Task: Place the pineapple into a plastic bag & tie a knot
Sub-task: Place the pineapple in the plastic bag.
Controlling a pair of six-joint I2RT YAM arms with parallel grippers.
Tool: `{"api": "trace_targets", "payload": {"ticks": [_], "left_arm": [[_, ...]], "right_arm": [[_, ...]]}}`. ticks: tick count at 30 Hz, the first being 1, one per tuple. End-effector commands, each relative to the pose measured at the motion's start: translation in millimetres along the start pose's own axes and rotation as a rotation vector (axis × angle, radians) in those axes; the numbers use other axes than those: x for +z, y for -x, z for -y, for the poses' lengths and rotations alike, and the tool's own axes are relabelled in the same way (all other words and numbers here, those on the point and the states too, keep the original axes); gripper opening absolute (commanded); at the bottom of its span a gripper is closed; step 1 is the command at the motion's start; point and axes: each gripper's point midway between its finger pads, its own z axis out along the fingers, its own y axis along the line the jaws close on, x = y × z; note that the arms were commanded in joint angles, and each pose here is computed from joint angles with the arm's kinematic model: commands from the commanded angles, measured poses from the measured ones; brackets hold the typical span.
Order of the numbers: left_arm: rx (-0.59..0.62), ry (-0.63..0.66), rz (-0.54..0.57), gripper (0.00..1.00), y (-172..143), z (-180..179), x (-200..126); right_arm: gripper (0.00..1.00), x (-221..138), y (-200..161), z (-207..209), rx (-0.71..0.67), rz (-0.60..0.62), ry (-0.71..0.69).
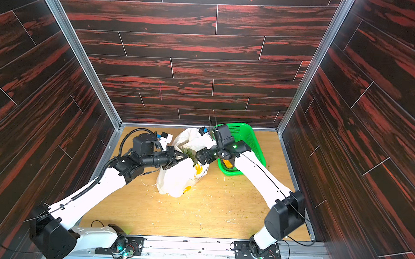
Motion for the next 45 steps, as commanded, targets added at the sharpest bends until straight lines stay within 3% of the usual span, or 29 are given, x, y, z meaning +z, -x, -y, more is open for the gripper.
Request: {"api": "trace_targets", "payload": {"ticks": [1,4,10,17,21,24,25,27,28,30,36,45], "left_arm": [[0.044,-0.011,-0.019,0.00,-9,6,-12],[0.059,0.009,-0.007,0.00,-9,5,-17],[0.105,0.131,0.160,0.00,13,-5,-40],[0.120,0.404,0.388,0.00,42,-42,-87],[0.120,0.357,0.424,0.00,50,-37,-88],[0.179,0.277,0.363,0.00,44,-26,-76],[0.205,0.239,0.325,0.00,39,-22,-69],[0.229,0.208,0.260,0.00,31,-21,-59],[0.246,0.176,0.214,0.00,25,-17,-53],[0.258,0.132,0.149,0.00,16,-11,-45],[0.290,0.034,0.051,0.00,0,1,-38],[0.339,-0.041,0.027,0.00,-7,16,-41]], "right_arm": [[0.81,12,13,12,0.004,0.047,-0.065],[0.60,15,24,21,0.052,0.097,-0.111],[0.00,0,47,22,0.075,0.191,-0.123],[0.00,-57,53,9,0.125,0.314,-0.105],[0.00,-75,23,-9,0.173,0.334,-0.031],[0.00,-68,-13,-8,0.209,0.251,-0.046],[0.05,-65,-23,-7,0.208,0.208,-0.058],[0.30,-66,-31,-1,0.198,0.130,-0.103],[0.40,-71,-30,2,0.178,0.097,-0.125],[0.49,-89,-17,2,0.111,0.071,-0.149],[0.61,-149,23,-9,-0.110,0.133,-0.161],[0.62,-101,-2,-70,-0.509,0.176,0.150]]}}
